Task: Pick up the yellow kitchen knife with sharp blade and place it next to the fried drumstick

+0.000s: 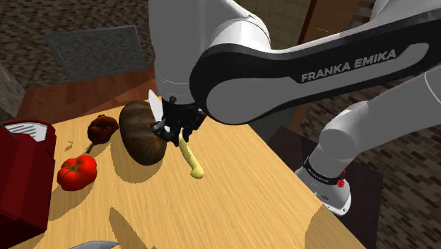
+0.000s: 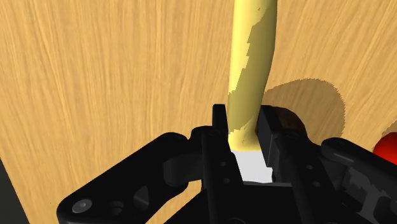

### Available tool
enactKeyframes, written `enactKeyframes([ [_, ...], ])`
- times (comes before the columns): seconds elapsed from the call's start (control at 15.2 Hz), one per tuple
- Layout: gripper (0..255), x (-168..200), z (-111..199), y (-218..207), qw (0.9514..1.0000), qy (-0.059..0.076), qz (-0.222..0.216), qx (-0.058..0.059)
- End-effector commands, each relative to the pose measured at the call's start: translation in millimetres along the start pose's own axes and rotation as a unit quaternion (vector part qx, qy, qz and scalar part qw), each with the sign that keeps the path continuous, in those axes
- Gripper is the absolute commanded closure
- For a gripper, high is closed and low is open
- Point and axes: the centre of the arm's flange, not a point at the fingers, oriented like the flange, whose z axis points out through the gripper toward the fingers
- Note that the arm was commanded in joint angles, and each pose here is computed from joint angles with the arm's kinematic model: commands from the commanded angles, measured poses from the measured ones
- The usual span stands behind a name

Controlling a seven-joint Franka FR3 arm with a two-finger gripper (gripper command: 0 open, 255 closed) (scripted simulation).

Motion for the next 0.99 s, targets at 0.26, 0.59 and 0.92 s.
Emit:
enactKeyframes([
  [0.26,255,46,11,-65,1.0,0.0,0.0,0.002],
  [0.59,255,85,21,-117,1.0,0.0,0.0,0.002],
  [0.92,255,114,34,-158,1.0,0.0,0.0,0.002],
])
